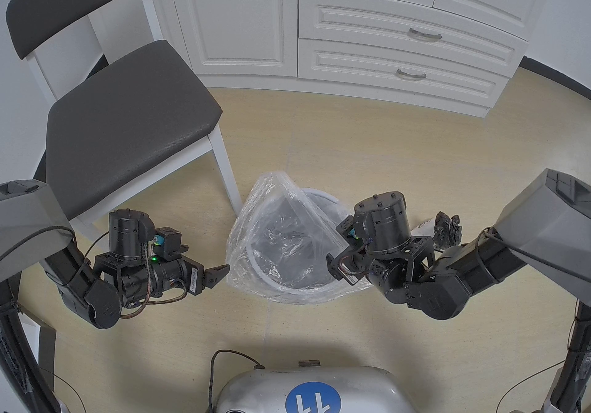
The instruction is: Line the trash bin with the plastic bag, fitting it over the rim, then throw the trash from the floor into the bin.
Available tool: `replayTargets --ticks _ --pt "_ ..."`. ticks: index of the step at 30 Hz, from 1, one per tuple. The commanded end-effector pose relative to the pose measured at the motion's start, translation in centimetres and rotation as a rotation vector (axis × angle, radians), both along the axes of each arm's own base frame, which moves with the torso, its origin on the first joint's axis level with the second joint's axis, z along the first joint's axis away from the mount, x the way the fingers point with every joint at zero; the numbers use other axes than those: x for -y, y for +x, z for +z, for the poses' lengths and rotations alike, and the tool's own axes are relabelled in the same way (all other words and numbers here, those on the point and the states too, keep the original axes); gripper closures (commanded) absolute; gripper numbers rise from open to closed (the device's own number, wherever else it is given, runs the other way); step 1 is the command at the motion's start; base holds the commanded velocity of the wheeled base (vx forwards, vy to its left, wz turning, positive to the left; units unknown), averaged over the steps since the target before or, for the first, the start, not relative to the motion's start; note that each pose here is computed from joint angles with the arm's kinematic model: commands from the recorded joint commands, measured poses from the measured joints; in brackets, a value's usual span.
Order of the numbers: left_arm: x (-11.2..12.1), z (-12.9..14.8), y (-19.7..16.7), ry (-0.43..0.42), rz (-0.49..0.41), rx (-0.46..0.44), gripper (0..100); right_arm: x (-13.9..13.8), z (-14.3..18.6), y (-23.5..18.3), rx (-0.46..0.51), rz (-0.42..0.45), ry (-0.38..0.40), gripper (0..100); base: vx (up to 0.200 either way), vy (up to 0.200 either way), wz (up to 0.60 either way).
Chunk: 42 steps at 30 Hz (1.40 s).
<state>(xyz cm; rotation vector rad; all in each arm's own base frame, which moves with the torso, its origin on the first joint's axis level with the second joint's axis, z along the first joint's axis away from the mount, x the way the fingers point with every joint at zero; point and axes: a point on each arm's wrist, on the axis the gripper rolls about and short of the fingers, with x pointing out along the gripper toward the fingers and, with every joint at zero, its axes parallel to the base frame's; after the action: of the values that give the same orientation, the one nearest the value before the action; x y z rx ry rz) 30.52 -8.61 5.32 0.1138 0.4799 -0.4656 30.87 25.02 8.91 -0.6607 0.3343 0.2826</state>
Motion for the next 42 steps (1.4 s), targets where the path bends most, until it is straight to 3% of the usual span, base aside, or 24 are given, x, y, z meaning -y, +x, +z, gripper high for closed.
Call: replayTargets --ticks 1,6,17,22,28,35,38,42 --pt "-0.1 0.2 0.0 -0.001 0.002 0.007 0 -0.9 -3.3 3.2 -0.021 -0.052 0.018 0 0.0 0.0 0.0" --pt "-0.1 0.2 0.1 -0.003 0.006 0.008 0 -1.0 -3.8 6.0 0.034 -0.094 0.065 0 0.0 0.0 0.0" --pt "-0.2 0.1 0.3 -0.003 0.009 0.007 0 0.4 1.5 11.5 0.204 -0.182 0.18 0 0.0 0.0 0.0" --pt "-0.2 0.0 0.3 -0.002 0.009 0.004 0 -0.7 1.9 13.6 0.272 -0.219 0.224 0 0.0 0.0 0.0" --pt "-0.2 -0.1 0.5 -0.002 0.009 0.004 0 -2.6 2.1 16.1 0.369 -0.217 0.337 0 0.0 0.0 0.0" --pt "-0.1 -0.1 0.6 -0.006 0.011 0.017 0 -3.1 -0.6 16.4 0.33 -0.221 0.342 0 0.0 0.0 0.0" --pt "-0.1 -0.2 0.7 -0.009 0.012 0.032 0 -3.3 0.7 16.0 0.346 -0.216 0.369 0 0.0 0.0 0.0" --pt "-0.1 -0.2 0.7 -0.012 0.012 0.044 0 -4.0 5.5 14.1 0.399 -0.182 0.422 0 0.0 0.0 0.0"
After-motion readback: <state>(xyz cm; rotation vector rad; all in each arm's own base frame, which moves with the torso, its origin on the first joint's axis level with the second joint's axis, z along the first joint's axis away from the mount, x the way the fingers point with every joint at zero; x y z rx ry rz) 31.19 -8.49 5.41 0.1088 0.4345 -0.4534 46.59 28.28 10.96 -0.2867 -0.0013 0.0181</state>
